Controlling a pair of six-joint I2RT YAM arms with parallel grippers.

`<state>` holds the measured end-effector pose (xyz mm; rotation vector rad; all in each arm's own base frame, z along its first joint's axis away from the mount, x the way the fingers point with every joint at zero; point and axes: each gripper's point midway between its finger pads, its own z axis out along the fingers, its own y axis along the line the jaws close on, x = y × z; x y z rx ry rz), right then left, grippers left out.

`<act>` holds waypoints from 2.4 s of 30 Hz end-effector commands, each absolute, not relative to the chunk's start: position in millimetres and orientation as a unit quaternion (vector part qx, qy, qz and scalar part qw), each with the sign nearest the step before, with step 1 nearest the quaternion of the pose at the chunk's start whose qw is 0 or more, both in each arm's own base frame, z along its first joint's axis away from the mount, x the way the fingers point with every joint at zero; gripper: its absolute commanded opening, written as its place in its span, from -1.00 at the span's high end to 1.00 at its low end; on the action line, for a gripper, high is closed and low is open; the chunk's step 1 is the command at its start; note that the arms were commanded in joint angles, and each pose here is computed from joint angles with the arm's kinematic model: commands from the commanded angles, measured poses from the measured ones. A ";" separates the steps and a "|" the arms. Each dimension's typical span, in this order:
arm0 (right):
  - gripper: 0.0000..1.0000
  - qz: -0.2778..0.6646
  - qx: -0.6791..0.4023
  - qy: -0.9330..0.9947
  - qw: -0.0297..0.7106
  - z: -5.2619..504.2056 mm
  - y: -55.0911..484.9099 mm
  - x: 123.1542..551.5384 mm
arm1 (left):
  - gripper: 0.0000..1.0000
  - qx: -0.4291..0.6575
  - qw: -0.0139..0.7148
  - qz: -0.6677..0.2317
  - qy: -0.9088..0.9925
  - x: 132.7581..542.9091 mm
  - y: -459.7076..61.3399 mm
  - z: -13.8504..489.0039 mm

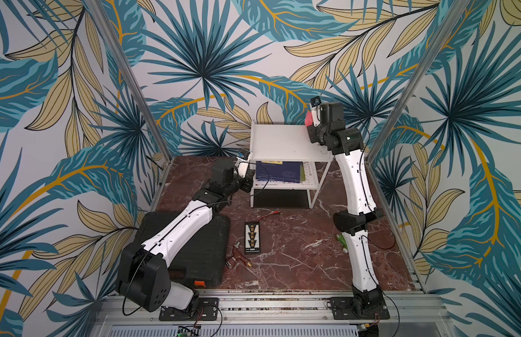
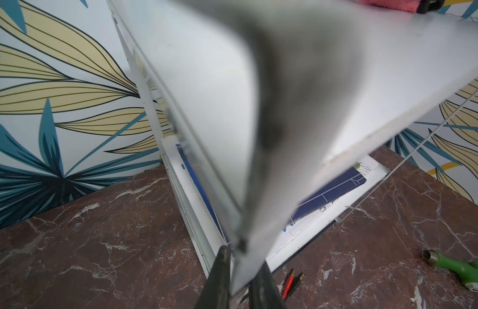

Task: Wipe the bookshelf clean with a cloth
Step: Wipe the dust from the shelf.

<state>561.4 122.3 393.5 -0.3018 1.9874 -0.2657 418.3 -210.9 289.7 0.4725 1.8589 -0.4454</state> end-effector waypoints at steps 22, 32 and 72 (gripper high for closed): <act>1.00 -0.033 -0.375 0.838 0.395 359.9 212.5 448.8 | 1.00 0.167 0.555 -0.194 0.791 415.9 -194.0 287.0; 1.00 0.140 -0.430 0.782 0.428 385.9 286.4 416.0 | 1.00 0.168 0.551 -0.213 0.789 416.7 -198.8 284.6; 1.00 0.253 -0.111 0.678 0.681 458.7 100.1 366.7 | 1.00 0.134 0.549 -0.238 0.790 423.0 -161.8 302.8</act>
